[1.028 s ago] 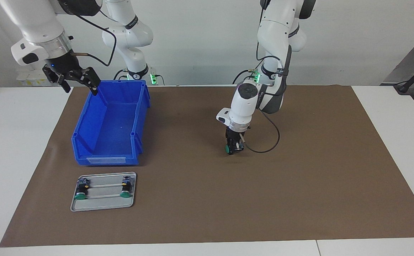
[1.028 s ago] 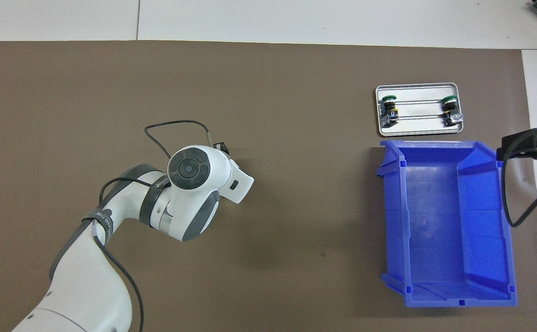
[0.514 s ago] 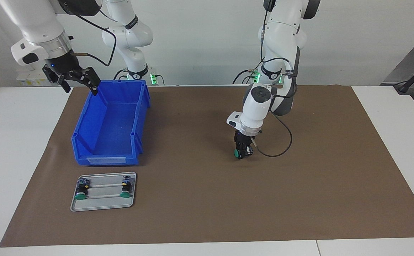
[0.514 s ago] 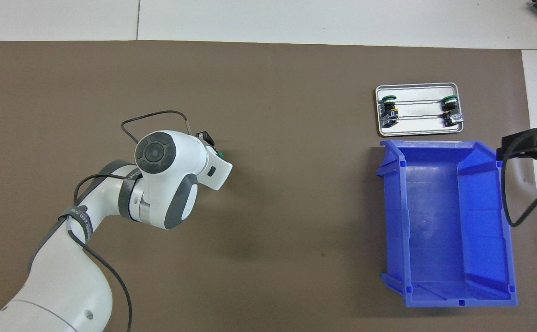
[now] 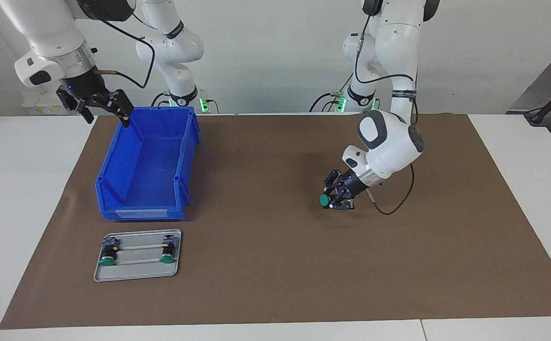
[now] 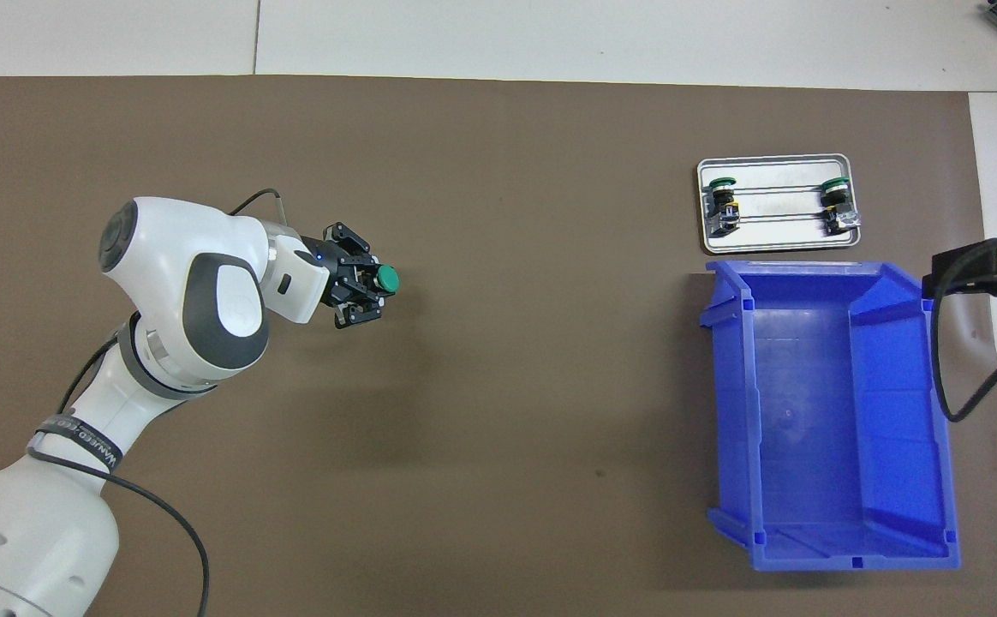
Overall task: Place and press button with both arms
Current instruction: 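Carry the held button with the left gripper farther from the bin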
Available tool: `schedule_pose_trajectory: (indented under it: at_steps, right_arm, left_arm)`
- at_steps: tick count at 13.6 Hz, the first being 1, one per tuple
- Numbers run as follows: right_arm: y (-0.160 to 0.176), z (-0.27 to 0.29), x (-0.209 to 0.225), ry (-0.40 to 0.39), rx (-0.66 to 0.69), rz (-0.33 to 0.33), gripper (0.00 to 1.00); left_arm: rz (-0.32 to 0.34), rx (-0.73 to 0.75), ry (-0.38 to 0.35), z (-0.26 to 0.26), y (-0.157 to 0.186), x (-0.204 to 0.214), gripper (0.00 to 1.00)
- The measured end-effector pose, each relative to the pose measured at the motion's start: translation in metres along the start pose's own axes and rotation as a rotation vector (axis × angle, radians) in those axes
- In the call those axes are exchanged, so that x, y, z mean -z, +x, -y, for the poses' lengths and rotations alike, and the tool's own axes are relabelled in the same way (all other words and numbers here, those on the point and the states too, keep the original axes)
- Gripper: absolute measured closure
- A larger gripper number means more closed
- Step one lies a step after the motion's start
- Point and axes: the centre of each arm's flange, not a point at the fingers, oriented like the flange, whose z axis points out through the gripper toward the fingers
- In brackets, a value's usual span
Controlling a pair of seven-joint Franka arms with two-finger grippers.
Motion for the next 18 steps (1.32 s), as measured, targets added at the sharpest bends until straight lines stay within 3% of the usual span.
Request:
schedule_pose_trajectory:
  at_steps: [6,12,18]
  right_arm:
    - [0.0,0.0,-0.001,0.0,0.0,0.001,0.0]
    - [0.0,0.0,-0.003,-0.001,0.0,0.006,0.0]
    - [0.0,0.0,-0.003,-0.001,-0.001,0.006,0.0]
  left_arm:
    - [-0.191,-0.024,0.006,0.002,-0.024,0.016,0.67]
    - [-0.375,0.037,0.0,0.017,-0.081,0.071,0.67]
    - [-0.499,0.092,0.025,0.021,-0.062,0.076,0.67]
